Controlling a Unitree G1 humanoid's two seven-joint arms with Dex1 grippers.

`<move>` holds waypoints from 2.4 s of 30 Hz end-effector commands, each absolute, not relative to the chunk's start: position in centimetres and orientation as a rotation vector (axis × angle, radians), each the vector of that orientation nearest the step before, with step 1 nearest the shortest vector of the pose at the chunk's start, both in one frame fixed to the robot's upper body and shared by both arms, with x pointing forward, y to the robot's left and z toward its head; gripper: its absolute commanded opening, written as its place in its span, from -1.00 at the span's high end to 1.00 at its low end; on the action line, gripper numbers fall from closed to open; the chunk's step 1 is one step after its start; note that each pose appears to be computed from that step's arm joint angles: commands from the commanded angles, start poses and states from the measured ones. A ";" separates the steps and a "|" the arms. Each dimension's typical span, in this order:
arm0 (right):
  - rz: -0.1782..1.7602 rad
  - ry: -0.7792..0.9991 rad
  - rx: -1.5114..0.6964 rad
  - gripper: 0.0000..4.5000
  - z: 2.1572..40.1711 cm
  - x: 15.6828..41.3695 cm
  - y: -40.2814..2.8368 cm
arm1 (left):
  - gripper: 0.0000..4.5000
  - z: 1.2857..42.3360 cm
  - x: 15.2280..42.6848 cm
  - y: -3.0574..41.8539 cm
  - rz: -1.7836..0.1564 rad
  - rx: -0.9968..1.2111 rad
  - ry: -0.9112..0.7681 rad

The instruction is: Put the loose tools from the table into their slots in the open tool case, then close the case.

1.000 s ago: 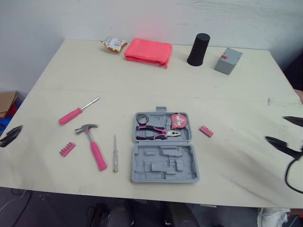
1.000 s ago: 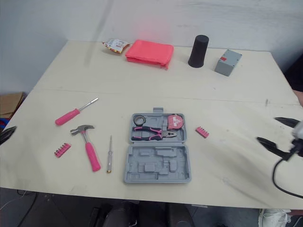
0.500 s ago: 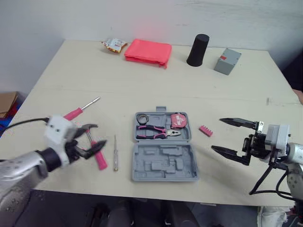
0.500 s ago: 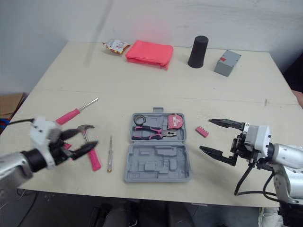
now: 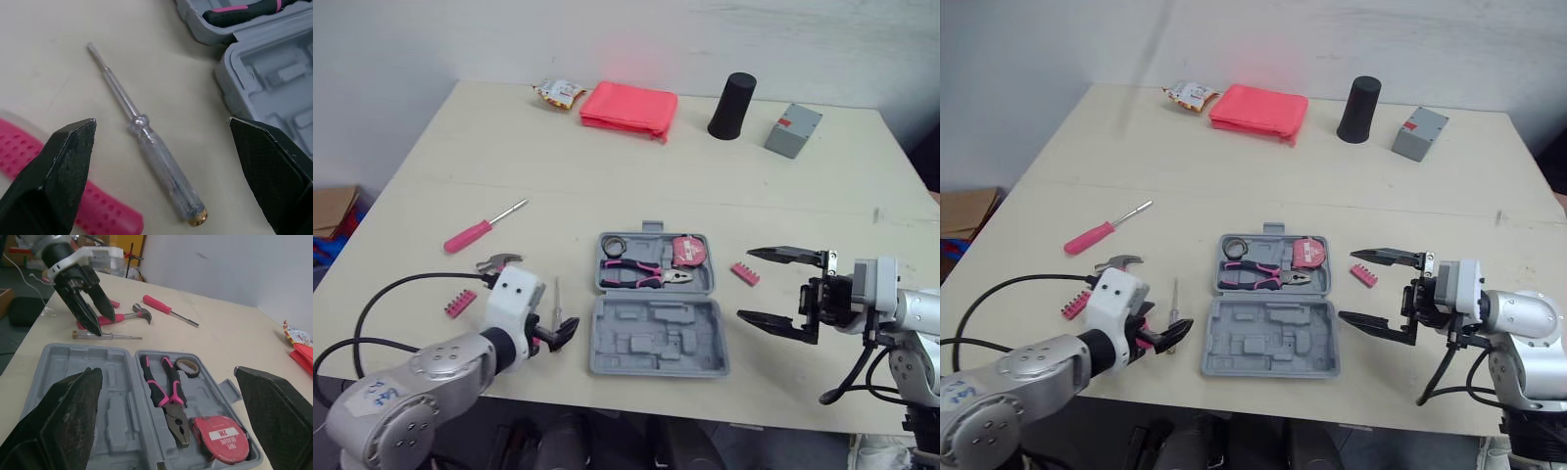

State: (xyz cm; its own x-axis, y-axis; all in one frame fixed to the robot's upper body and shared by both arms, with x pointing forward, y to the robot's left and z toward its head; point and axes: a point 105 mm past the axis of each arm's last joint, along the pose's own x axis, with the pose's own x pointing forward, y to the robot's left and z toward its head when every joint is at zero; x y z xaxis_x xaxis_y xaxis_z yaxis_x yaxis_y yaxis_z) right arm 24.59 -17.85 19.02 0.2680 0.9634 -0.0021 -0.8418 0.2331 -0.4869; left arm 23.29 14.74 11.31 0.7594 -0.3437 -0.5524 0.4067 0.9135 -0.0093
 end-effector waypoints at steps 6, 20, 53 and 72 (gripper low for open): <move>1.337 -0.393 -0.443 -1.00 20.4 23.8 -16.3 | -0.96 9.8 23.0 14.9 -0.337 0.151 0.628; 1.289 -0.371 -0.457 -1.00 20.3 23.9 -16.9 | 0.36 7.5 22.5 15.3 -0.291 0.055 0.717; 1.071 -0.162 -0.489 -1.00 18.5 23.3 -20.2 | 0.98 16.3 26.6 6.4 -1.381 0.878 0.390; 1.042 -0.168 -0.470 -1.00 17.1 20.9 -19.8 | 0.98 14.7 28.2 3.6 -1.336 0.976 0.469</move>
